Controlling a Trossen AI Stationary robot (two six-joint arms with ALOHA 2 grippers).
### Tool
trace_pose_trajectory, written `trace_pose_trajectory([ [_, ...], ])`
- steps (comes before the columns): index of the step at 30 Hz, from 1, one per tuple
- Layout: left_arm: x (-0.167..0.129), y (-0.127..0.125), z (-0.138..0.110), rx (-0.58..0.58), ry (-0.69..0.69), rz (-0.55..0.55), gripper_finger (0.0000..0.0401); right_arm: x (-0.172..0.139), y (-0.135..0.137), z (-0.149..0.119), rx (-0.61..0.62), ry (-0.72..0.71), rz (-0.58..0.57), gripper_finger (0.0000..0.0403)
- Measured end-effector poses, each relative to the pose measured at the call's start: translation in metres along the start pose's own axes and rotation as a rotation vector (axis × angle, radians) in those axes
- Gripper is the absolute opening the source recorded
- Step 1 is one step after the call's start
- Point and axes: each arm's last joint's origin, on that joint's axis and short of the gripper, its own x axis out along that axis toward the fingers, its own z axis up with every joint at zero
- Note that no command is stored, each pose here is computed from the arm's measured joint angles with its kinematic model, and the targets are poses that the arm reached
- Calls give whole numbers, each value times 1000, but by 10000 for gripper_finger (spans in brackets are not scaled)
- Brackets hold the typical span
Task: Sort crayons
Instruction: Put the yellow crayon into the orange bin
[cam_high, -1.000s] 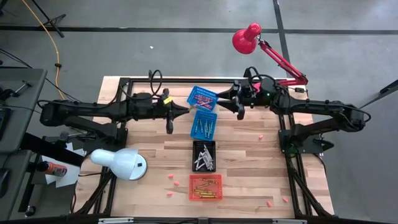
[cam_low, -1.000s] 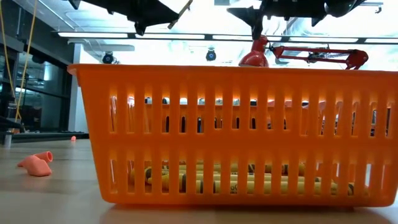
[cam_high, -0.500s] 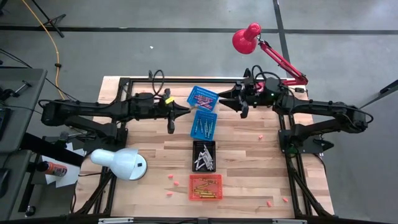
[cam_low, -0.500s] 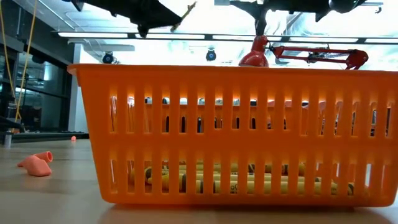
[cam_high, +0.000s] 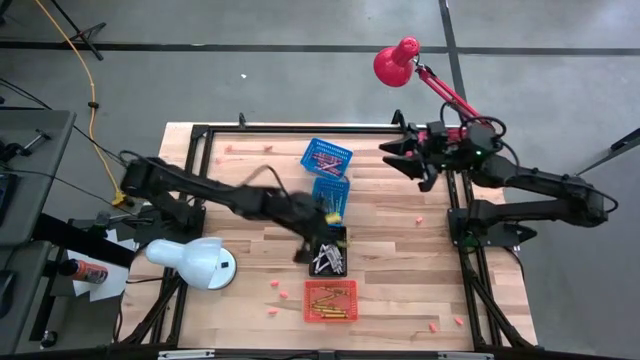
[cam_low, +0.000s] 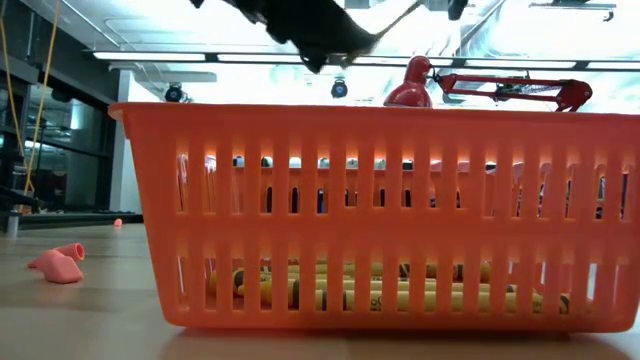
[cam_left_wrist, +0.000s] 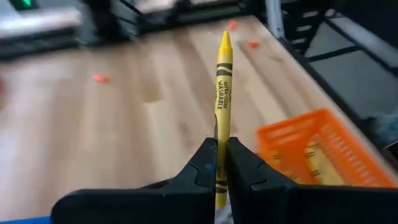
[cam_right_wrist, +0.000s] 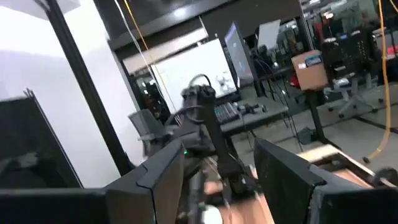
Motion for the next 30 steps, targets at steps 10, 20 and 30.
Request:
trace_pose_trajectory([
  [10, 78, -73, 4, -123, 131, -134, 1, -21, 9, 1, -50, 62, -24, 188],
  [20, 90, -113, -11, -65, 275, -158, 9, -21, 7, -2, -48, 101, -38, 188],
  [30, 89, -119, -13, -84, 295, -163, 27, -21, 7, -3, -47, 108, -41, 188],
])
